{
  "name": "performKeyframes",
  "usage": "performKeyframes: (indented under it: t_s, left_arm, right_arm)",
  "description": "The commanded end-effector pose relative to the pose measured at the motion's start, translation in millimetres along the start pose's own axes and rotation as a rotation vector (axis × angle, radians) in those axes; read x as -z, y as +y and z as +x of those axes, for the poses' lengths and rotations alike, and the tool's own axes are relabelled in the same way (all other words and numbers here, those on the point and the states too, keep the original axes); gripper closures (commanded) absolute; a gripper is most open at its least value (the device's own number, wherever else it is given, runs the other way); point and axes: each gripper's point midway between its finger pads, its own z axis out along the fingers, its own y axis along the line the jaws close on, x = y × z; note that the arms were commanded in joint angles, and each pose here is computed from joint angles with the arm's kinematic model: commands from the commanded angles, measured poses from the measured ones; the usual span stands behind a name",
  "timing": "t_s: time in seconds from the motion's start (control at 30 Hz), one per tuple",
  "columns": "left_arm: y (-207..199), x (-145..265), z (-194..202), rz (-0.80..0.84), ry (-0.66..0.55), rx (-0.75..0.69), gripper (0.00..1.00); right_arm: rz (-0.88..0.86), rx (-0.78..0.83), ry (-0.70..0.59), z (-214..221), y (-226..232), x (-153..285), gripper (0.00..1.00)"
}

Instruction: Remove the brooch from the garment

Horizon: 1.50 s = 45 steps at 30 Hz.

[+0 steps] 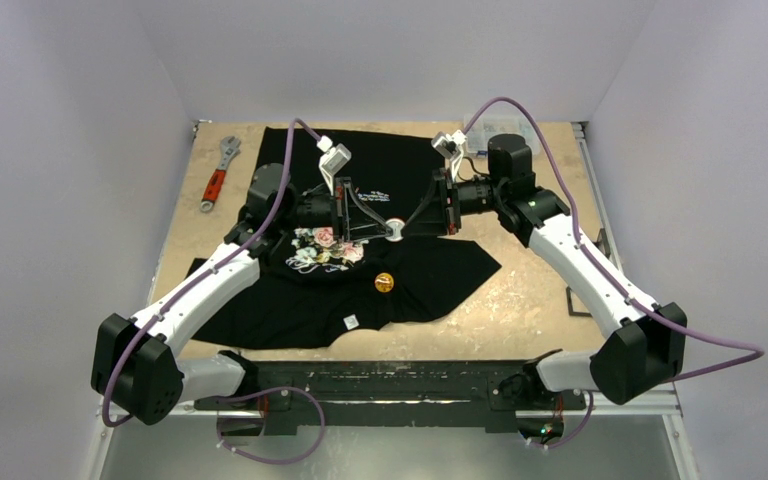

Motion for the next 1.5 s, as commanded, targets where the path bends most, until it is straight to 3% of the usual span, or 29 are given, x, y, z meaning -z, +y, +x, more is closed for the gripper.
performKeyframes:
  t_s: [0.0, 0.03, 0.07, 0.17, 0.63, 0.8, 1.13, 1.47]
  left_arm:
    - [-4, 2, -6, 0.013, -0.016, -0.04, 0.88]
    - [-4, 2, -6, 0.011, -0.016, -0.039, 0.7]
    - [-3, 3, -6, 0.004, -0.018, -0.044, 0.61]
    - [-4, 8, -3, -0.006, -0.013, -0.088, 0.53]
    - [-7, -3, -2, 0.007, 0.014, -0.124, 0.55]
    - [-5, -9, -3, -0.003, 0.011, -0.103, 0.64]
    - [-10, -9, -6, 0.028, 0.002, -0.073, 0.65]
    - [-4, -10, -3, 0.007, 0.007, -0.048, 0.81]
  right_arm:
    - [-0.041, 0.027, -0.008, -4, 7, 0, 1.0]
    - [-0.047, 0.023, -0.008, -4, 8, 0, 1.0]
    - [-0.047, 0.012, -0.009, -4, 7, -1, 1.0]
    - [-0.029, -0.006, -0.013, -3, 3, 0, 1.0]
    - [-0.019, -0.001, -0.016, 0, 0, 0, 1.0]
    - [0.005, 0.01, -0.022, 0, -2, 1, 1.0]
    - [0.007, 0.023, -0.02, 2, -2, 2, 1.0]
    - [0.006, 0.029, -0.025, 0, -3, 2, 1.0]
